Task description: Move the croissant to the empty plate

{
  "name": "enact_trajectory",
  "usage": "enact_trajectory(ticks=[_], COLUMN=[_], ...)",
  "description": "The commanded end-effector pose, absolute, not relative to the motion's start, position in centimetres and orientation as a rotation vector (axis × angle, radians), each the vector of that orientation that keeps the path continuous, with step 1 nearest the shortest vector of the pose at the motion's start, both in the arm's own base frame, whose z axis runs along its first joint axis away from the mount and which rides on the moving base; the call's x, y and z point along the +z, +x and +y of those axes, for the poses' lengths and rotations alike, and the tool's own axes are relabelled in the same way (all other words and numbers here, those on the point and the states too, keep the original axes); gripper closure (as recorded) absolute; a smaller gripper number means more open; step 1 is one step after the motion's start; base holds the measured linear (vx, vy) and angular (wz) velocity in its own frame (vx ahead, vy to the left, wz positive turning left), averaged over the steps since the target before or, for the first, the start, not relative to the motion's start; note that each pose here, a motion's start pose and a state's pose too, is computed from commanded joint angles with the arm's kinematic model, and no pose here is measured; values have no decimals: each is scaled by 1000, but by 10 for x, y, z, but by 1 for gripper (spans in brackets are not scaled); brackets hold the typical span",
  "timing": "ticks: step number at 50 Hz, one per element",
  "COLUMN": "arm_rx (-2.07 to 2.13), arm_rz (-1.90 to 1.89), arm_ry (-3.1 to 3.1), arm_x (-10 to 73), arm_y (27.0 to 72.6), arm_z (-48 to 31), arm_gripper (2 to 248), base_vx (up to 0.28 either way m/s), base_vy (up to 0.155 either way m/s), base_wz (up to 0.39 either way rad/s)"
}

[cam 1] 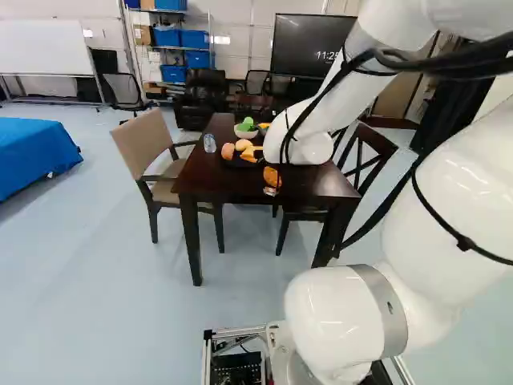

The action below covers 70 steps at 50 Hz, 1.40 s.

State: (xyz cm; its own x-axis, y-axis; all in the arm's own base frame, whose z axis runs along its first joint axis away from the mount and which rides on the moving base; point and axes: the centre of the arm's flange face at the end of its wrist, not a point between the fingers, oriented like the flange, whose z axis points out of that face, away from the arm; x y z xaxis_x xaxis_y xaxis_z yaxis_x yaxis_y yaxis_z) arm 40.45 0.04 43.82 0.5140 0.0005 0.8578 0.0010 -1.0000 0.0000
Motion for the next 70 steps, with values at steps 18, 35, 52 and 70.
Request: enact_trajectory(ticks=[18,35,52,70], arm_rx=[-1441,-1340,-1196,-1061], arm_rz=[-5,-5,-5,-5], arm_ry=[-2790,-2840,-2904,-2956], arm_x=[449,460,460,455], arm_y=[419,425,433,444], arm_z=[1,1,1,1], arm_gripper=[3,3,3,3], base_vx=[0,0,0,0], base_vy=[0,0,0,0], base_wz=[0,0,0,0])
